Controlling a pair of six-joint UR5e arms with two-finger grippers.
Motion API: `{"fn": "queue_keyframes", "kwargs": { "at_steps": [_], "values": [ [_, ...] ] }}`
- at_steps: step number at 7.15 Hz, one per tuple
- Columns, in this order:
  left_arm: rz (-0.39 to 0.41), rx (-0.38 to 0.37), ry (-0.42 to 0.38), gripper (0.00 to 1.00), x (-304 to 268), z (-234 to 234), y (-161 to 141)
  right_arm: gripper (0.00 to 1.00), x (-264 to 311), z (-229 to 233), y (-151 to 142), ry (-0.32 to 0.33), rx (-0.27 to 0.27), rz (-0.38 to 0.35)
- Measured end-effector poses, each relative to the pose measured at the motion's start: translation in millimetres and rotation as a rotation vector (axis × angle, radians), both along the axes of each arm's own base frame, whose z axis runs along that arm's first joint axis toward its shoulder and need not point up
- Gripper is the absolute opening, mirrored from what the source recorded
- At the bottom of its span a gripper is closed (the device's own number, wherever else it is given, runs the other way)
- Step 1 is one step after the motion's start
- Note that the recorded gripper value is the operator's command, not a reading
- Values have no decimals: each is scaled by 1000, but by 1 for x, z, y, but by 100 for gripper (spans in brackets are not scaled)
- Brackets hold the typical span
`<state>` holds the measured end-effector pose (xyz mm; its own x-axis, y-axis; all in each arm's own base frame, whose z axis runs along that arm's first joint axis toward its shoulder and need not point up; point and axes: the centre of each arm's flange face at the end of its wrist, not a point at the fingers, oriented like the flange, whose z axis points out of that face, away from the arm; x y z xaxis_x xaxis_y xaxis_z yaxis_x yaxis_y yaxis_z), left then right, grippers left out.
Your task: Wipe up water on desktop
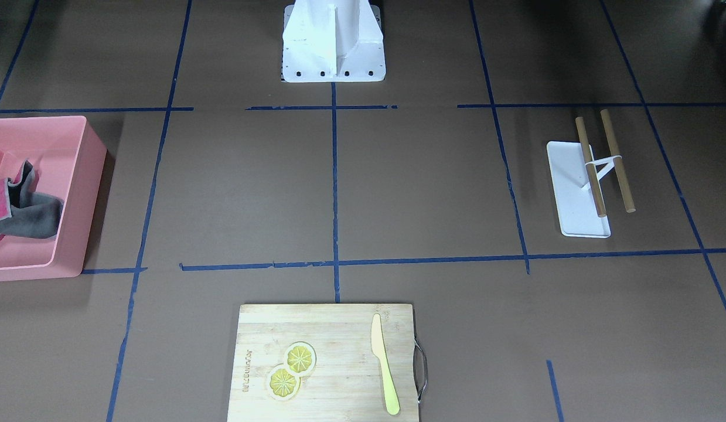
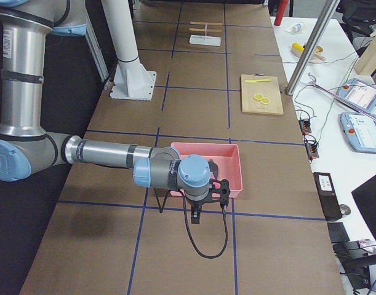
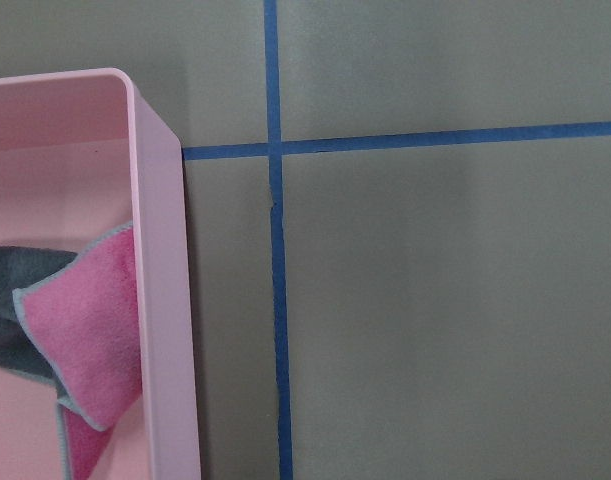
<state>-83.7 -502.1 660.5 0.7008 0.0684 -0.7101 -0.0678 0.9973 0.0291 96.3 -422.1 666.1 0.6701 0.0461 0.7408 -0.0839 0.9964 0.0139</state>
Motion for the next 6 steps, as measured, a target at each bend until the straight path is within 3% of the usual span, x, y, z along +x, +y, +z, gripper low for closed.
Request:
{"fn": "queue_keyframes", "kwargs": {
  "at_steps": [6],
  "values": [
    [7,-30,-3,100,2,17,3,100,3,-25,-5,-1,-21,7]
  ]
}}
